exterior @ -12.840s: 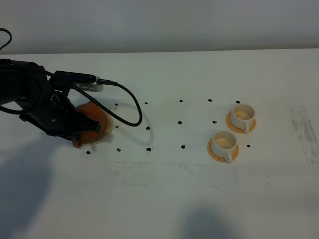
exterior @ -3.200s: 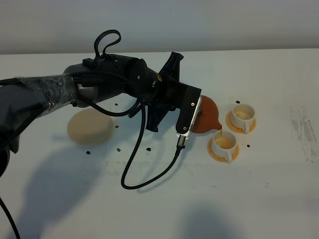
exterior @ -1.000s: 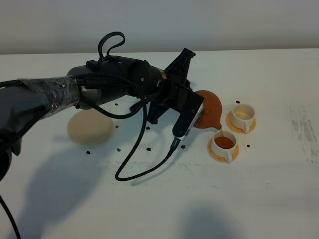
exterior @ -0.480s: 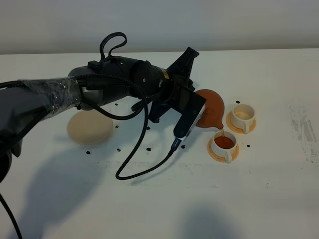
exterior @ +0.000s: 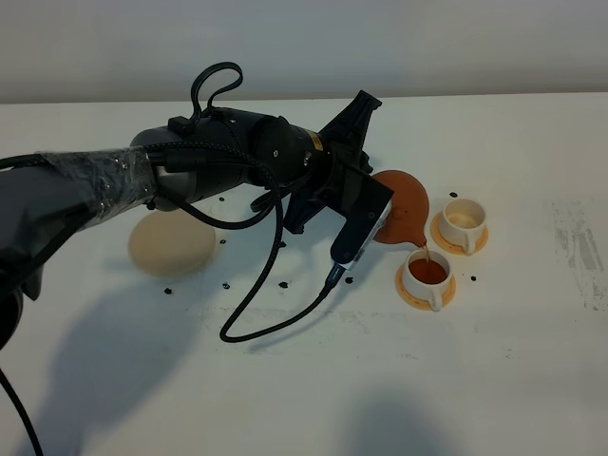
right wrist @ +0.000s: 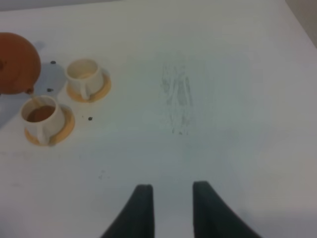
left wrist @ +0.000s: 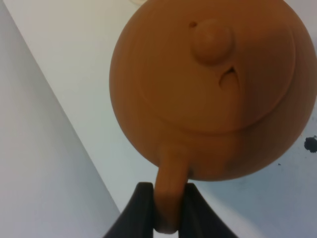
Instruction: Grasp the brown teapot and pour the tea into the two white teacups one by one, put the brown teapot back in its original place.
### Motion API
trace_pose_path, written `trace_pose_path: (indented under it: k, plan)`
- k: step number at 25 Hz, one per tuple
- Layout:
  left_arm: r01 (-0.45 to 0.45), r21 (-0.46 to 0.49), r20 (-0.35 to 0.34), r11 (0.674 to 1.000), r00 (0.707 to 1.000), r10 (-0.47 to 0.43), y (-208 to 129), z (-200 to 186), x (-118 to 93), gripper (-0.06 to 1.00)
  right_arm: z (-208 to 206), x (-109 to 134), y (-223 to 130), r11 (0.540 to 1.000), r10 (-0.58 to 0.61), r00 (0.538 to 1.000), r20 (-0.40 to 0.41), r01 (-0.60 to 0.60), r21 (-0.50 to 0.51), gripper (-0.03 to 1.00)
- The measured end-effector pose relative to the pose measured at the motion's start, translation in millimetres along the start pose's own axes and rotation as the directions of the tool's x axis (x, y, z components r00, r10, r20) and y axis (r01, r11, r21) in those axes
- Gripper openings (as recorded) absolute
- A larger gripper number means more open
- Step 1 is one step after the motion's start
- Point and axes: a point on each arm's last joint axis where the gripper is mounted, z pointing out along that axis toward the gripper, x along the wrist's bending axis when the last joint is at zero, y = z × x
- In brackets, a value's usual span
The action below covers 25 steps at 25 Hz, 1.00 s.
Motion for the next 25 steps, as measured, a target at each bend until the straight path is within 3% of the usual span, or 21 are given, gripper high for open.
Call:
trace_pose_path:
  k: [25]
  plan:
    - [-0.023, -0.001, -0.009, 1.0, 1.0, 0.023, 2.8, 0.2, 1.4, 0.09, 0.0, 0.0, 0.0, 1.0, 0.0, 1.0, 0.0, 0.0, 0.0, 0.22]
